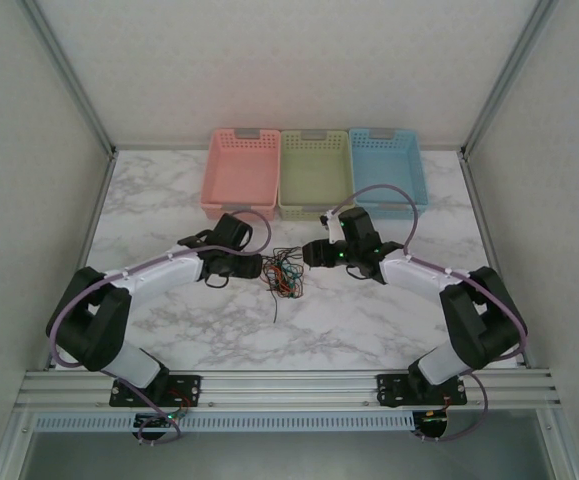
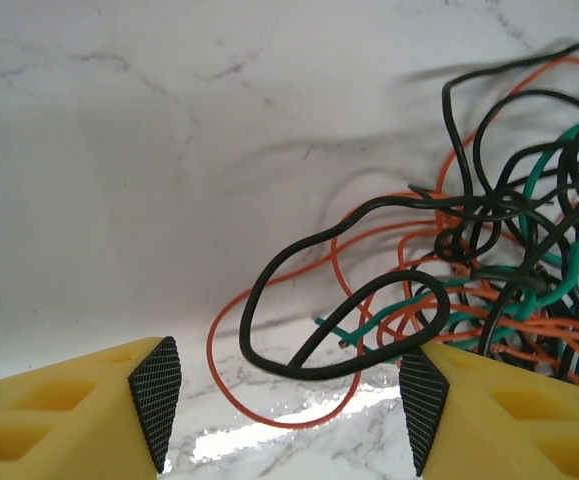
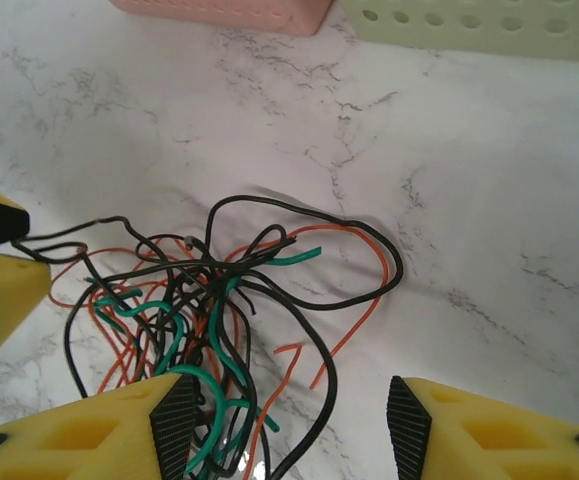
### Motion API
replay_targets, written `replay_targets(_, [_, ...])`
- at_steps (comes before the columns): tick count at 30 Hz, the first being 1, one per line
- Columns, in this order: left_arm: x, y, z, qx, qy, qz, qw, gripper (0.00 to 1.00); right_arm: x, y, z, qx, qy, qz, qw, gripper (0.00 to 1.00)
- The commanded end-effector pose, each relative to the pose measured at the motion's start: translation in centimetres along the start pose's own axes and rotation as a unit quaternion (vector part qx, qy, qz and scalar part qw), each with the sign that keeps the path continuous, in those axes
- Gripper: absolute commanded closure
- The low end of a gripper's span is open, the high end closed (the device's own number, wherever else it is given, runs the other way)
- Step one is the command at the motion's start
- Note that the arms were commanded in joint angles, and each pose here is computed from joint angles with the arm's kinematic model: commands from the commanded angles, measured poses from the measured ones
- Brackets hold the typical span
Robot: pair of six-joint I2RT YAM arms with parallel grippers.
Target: Untangle the cables
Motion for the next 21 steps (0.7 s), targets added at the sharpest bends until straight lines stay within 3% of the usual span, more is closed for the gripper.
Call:
replay_targets(1, [-0.4, -0.4, 0.8, -0.019, -0.019, -0.013, 1.0, 0.38, -0.2, -0.5, -0.3, -0.002, -0.002, 0.006, 1.0, 0.44])
replay_targets(9, [-2.4, -0.9, 0.2, -0.002, -0.013, -0.079, 0.997, 0.63, -0.3, -0.8, -0.3, -0.001, -0.009, 0.008, 1.0, 0.44])
replay_targets(21, [-2.7, 2.1, -3.1, 0.003, 0.044, -0.123, 0.991, 0.78, -0.3, -0.5, -0.1, -0.006, -0.01, 0.002, 1.0, 0.46])
Point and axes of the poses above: each hand's point on the last joint's axis, 136 mm out from that joint toward the fingers, its own y axis back along the fingers, its own x axis along the line the jaws close on, z = x × y, the point moved 3 cm from there along y, back along the fingers, and after that the axes turned 4 degrees about y, right-handed, at the moved point
